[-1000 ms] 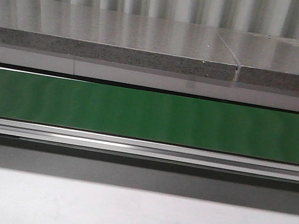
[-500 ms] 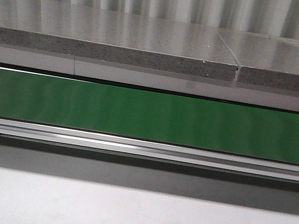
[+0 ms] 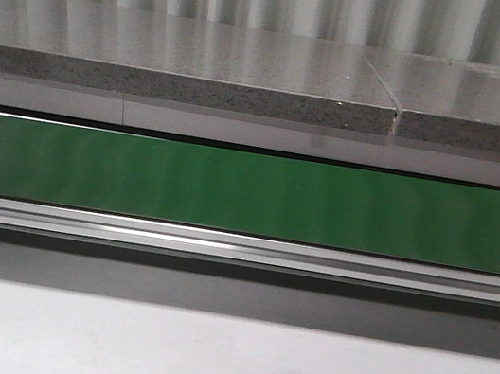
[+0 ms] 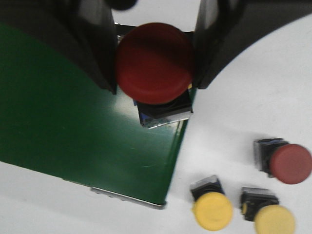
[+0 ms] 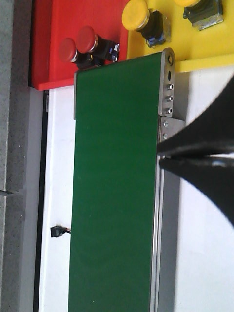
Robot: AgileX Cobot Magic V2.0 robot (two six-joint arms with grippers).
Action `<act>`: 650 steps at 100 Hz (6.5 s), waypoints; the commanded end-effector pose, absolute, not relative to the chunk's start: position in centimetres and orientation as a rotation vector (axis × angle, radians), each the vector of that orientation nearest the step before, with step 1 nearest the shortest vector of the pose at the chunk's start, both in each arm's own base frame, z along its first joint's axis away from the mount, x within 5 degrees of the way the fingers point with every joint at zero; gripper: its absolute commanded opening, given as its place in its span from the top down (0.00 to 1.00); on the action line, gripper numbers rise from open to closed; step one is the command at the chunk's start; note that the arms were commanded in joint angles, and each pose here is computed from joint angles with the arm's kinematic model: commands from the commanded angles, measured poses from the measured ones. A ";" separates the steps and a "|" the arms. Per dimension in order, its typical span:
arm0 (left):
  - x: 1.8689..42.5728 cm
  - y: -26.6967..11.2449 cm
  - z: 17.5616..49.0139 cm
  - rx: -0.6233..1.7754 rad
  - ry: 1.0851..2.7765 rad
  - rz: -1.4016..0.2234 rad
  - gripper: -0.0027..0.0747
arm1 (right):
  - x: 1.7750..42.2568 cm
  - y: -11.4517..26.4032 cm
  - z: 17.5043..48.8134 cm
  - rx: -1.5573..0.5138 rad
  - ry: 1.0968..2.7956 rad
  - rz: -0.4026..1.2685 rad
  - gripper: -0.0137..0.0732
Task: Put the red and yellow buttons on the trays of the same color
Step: 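Grasp the red button with the left gripper and set it on the belt, then move the left gripper over a yellow button in the cluster, then grasp the yellow button with the left gripper and set it on the belt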
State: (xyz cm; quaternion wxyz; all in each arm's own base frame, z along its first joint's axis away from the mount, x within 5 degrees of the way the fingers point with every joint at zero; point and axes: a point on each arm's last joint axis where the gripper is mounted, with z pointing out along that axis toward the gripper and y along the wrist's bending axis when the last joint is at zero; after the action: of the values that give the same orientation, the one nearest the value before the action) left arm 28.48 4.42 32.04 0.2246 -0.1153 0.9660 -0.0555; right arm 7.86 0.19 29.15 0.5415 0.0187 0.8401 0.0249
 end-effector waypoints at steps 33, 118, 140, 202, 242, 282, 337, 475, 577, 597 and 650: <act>30.9 1.3 30.4 -0.152 2.721 -0.156 0.83 | 8.1 0.2 30.5 0.038 1.910 0.054 0.92; 32.4 4.6 33.9 -0.443 2.573 -0.144 0.33 | 8.1 0.2 30.5 0.038 1.910 0.054 0.92; 33.7 8.0 31.7 -0.758 2.541 -0.160 0.33 | 8.1 0.2 30.5 0.038 1.910 0.054 0.92; 38.8 10.1 27.1 -1.143 2.398 -0.213 0.33 | 8.1 0.2 30.5 0.038 1.910 0.054 0.92; 41.1 10.6 25.3 -1.170 2.421 -0.235 0.33 | 8.1 0.2 30.5 0.038 1.910 0.054 0.92; 41.5 10.7 24.2 -1.183 2.448 -0.231 0.43 | 8.1 0.2 30.5 0.038 1.910 0.054 0.92; 40.8 10.6 25.6 -1.138 2.460 -0.203 0.69 | 8.1 0.2 30.5 0.038 1.910 0.054 0.92; 33.2 1.5 29.9 -0.441 2.742 -0.157 0.69 | 8.1 0.2 30.5 0.038 1.910 0.054 0.92; 32.0 0.3 31.9 -0.385 2.702 -0.131 0.30 | 8.1 0.2 30.5 0.038 1.910 0.054 0.92; 29.8 -2.1 35.2 -0.190 2.609 -0.153 0.30 | 8.1 0.2 30.5 0.038 1.910 0.054 0.92; 20.7 -7.0 38.3 0.173 2.317 -0.297 0.99 | 8.1 0.2 30.5 0.038 1.910 0.054 0.92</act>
State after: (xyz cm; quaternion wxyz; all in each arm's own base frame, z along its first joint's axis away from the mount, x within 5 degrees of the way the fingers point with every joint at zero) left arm 22.37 -6.96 36.50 0.3262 0.0597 0.9386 -0.0945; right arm 7.81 0.19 29.11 0.5397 0.0187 0.8413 0.0249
